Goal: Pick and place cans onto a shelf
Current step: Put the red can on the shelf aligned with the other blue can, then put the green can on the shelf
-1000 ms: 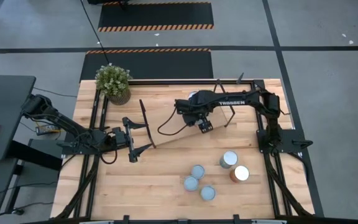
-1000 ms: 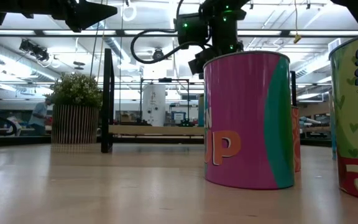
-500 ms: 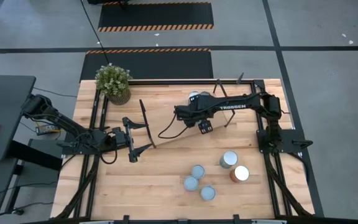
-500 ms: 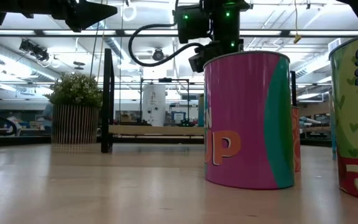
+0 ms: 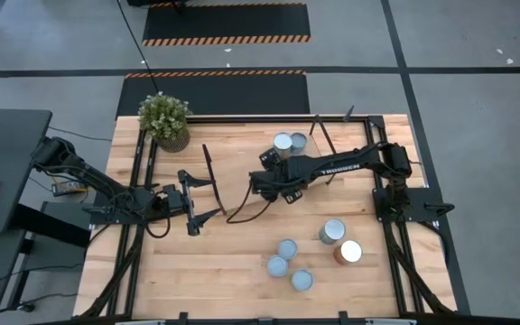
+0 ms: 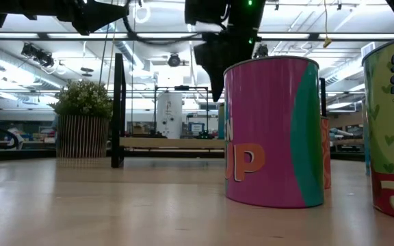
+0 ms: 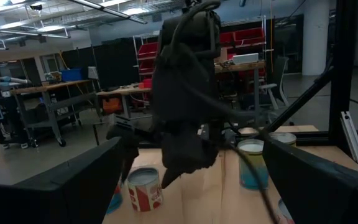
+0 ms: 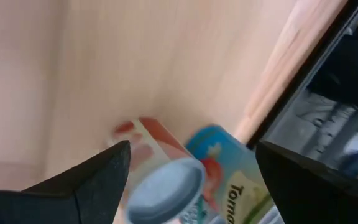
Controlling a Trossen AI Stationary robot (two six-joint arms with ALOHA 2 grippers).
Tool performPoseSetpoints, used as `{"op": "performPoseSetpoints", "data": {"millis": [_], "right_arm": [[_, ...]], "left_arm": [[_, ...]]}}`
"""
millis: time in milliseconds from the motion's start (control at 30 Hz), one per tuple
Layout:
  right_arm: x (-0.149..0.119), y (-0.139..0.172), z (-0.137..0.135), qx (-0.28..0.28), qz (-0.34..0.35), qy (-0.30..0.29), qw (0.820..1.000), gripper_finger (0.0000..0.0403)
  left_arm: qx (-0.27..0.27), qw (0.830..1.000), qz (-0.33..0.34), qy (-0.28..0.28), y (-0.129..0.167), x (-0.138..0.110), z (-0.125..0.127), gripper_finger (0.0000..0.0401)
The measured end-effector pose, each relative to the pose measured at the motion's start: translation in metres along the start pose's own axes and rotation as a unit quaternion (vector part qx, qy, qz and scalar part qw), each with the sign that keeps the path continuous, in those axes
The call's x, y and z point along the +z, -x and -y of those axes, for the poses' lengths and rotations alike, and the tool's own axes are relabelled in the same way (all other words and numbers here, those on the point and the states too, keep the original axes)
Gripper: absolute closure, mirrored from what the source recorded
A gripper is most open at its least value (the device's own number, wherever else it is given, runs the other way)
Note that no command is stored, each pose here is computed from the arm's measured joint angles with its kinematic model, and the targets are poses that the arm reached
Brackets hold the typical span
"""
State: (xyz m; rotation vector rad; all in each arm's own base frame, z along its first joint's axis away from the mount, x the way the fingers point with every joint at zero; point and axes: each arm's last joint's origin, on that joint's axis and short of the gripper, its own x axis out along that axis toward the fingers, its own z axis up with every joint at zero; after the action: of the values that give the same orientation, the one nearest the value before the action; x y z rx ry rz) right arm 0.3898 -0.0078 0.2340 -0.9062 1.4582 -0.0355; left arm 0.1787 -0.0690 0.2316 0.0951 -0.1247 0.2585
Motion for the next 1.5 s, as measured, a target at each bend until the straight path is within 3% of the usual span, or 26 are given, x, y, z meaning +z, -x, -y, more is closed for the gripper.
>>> {"op": "performPoseSetpoints", "data": {"millis": [300,500,700,933,1033,1267,1500], "right_arm": [[-0.011,-0.021,0.000,-0.011,-0.037,0.001,0.999,0.0049],[0.000,-0.002,-0.005,-0.026,-0.016,-0.012,0.999,0.0049],[0.012,0.030,-0.018,0.073,0.080,-0.086,0.990,0.0049],[0.018,0.067,-0.038,0.199,0.147,-0.199,0.948,0.0049],[0.019,0.077,-0.050,0.220,0.134,-0.223,0.940,0.0049],[0.025,0.083,-0.094,0.236,0.074,-0.185,0.951,0.0049],[0.018,0.093,-0.109,0.244,0.027,-0.209,0.947,0.0049]], "left_arm": [[0.000,1.000,0.000,-0.004,0.000,0.000,0.000,0.0012],[0.000,1.000,0.000,-0.004,0.000,0.000,0.000,0.0012],[0.000,1.000,0.000,-0.004,0.000,0.000,0.000,0.0012],[0.000,1.000,0.002,-0.001,0.000,0.000,0.000,0.0012],[0.000,1.000,0.003,0.000,0.000,0.001,0.000,0.0012],[0.000,1.000,0.003,0.000,0.000,0.001,0.000,0.0012],[0.001,1.000,0.003,0.000,0.000,0.001,0.000,0.0012]]}}
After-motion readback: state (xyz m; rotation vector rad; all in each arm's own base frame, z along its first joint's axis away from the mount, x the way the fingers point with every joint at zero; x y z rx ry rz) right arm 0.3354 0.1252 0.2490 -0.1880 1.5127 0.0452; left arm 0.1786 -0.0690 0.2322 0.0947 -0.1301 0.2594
